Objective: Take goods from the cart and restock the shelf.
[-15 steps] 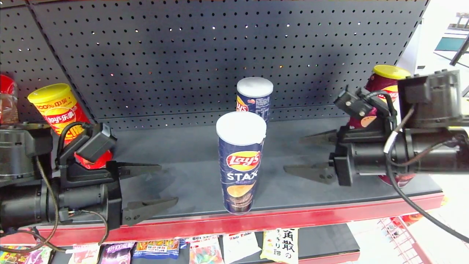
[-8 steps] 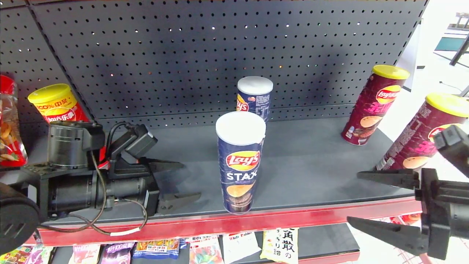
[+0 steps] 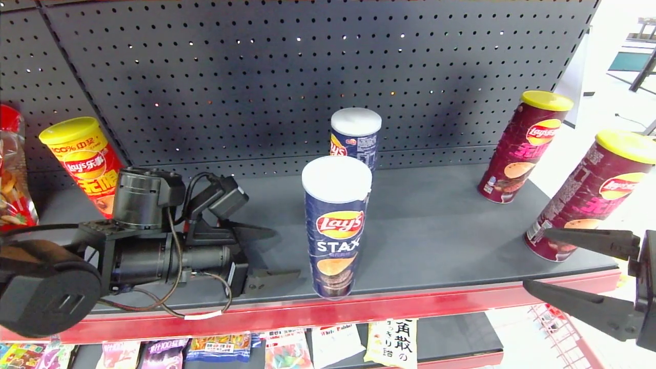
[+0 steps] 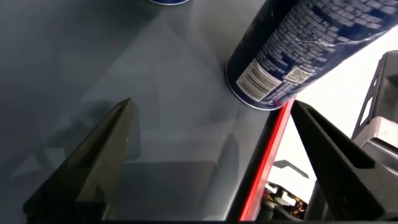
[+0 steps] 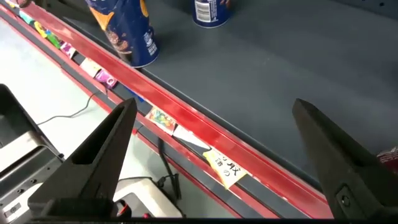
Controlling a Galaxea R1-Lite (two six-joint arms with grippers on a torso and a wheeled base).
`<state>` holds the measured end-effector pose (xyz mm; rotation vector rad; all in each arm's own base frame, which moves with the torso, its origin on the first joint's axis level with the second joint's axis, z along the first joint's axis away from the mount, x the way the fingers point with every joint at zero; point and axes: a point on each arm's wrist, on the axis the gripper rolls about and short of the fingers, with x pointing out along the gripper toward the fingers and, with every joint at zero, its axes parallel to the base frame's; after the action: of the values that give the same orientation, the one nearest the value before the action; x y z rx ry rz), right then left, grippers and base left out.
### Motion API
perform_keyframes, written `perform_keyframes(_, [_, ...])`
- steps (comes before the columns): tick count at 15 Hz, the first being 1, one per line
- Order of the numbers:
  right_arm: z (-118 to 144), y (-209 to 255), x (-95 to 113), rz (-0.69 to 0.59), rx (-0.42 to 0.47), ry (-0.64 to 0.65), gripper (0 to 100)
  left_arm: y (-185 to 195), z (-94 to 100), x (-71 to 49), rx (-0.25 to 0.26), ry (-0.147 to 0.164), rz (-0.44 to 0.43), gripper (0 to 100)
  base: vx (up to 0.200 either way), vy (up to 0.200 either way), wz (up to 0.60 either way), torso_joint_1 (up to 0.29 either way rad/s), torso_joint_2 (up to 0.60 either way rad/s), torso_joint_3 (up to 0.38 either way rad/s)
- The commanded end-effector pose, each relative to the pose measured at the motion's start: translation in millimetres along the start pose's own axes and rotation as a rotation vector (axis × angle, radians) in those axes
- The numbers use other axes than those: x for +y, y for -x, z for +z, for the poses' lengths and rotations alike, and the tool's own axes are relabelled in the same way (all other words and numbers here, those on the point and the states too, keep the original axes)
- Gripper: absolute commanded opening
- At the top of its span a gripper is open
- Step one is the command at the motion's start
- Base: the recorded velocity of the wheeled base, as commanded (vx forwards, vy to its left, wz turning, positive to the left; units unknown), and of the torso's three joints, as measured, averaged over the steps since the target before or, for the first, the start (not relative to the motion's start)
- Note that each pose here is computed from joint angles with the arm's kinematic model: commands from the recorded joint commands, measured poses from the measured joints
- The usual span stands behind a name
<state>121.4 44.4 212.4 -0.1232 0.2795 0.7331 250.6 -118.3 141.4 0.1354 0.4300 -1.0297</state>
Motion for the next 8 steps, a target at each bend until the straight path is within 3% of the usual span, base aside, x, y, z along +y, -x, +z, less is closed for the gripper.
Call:
perform_keyframes(1, [0.2, 0.2, 0.0, 0.0, -0.002, 0.002, 100, -6.0, -0.4, 2.2, 0.008, 0.003, -0.007, 100, 0.0, 0.0, 0.0, 0.0, 0.0, 0.0])
perform_keyframes(8, [0.4, 0.2, -0.1, -0.001, -0.003, -0.011, 100, -26.9, 6.4, 3.5, 0.009, -0.012, -0.041, 100, 0.0, 0.0, 0.0, 0.0, 0.0, 0.0])
